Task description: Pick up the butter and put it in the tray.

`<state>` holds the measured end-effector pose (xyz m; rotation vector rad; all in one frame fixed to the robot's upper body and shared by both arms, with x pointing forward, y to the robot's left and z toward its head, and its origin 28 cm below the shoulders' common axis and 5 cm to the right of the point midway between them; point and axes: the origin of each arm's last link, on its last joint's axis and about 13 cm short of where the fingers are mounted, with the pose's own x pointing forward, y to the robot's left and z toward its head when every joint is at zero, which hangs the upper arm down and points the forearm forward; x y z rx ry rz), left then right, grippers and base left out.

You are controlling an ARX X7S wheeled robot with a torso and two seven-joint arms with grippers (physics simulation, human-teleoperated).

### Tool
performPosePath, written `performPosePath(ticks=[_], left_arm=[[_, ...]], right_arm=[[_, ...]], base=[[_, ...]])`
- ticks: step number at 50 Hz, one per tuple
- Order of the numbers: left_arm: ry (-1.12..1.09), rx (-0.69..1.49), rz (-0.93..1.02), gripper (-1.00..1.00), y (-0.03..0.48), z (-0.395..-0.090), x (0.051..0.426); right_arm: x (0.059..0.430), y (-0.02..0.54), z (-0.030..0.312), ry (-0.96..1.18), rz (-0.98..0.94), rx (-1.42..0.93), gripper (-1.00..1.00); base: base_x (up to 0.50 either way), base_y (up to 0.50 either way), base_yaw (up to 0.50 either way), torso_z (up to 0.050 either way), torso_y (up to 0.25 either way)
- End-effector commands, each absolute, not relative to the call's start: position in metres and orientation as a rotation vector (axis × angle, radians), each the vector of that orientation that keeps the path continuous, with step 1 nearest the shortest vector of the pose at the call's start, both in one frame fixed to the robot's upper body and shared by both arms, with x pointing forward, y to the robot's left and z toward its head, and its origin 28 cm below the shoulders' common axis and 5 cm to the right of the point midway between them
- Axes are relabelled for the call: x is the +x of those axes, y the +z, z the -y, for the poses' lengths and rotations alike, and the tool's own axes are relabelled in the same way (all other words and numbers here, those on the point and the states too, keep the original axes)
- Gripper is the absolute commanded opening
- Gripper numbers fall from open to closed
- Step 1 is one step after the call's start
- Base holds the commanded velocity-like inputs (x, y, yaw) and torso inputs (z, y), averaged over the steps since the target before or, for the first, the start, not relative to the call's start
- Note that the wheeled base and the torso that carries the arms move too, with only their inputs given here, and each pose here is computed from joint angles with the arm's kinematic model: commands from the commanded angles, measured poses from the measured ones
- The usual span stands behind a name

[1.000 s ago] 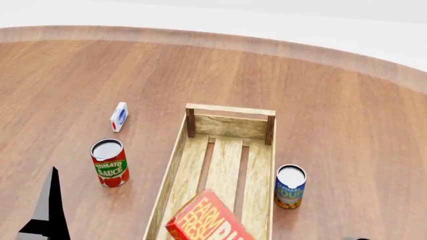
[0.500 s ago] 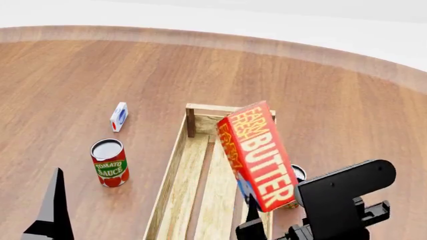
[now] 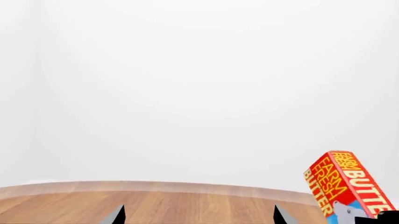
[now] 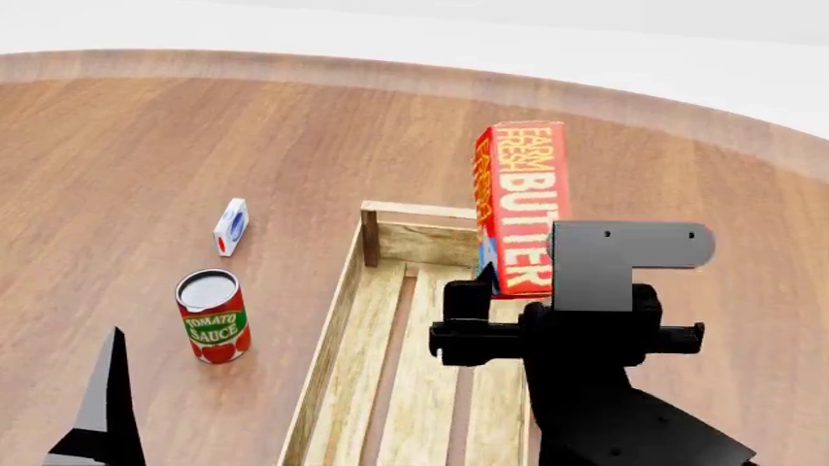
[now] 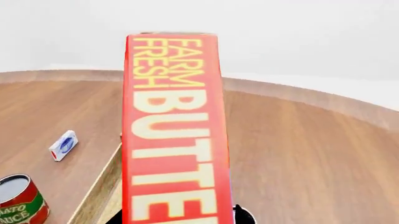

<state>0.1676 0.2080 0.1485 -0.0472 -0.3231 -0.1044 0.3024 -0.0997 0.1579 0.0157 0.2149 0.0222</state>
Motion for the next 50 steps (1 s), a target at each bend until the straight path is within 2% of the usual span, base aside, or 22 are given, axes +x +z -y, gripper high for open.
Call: performPosePath(ticks=[1,8,19,21,23,34,50], left_arm=[[-0.102,-0.051,0.323,1.00,0.149,-0.209,0.168],[-0.090,-0.054,0.333,1.00,0.151,-0.210,0.167],[-0.092,-0.052,0.331,1.00,0.151,-0.211,0.168],[-0.090,-0.054,0.331,1.00,0.151,-0.211,0.168],[-0.091,-0.057,0.329,1.00,0.151,-0.211,0.167],[-0.090,-0.057,0.323,1.00,0.150,-0.211,0.168],[-0.084,-0.067,0.329,1.00,0.152,-0.214,0.168]], right_arm=[[0.337,0.164,0.068,-0.123,-0.232,0.062,-1.00],[0.342,0.162,0.048,-0.227,-0.315,0.033,-1.00],[0.337,0.149,0.026,-0.191,-0.452,0.148,-1.00],[0.336,0.149,0.024,-0.248,-0.433,0.068,-1.00],[0.337,0.150,0.022,-0.214,-0.484,0.146,-1.00],[0.341,0.165,0.010,-0.203,-0.544,0.206,-1.00],[0.348,0.131,-0.001,-0.236,-0.622,0.185,-1.00]], base=[[0.00,0.00,0.00,0.000,0.000],[0.00,0.00,0.00,0.000,0.003],[0.00,0.00,0.00,0.001,0.001],[0.00,0.00,0.00,0.000,0.000],[0.00,0.00,0.00,0.000,0.005],[0.00,0.00,0.00,0.001,0.002],[0.00,0.00,0.00,0.000,0.001]])
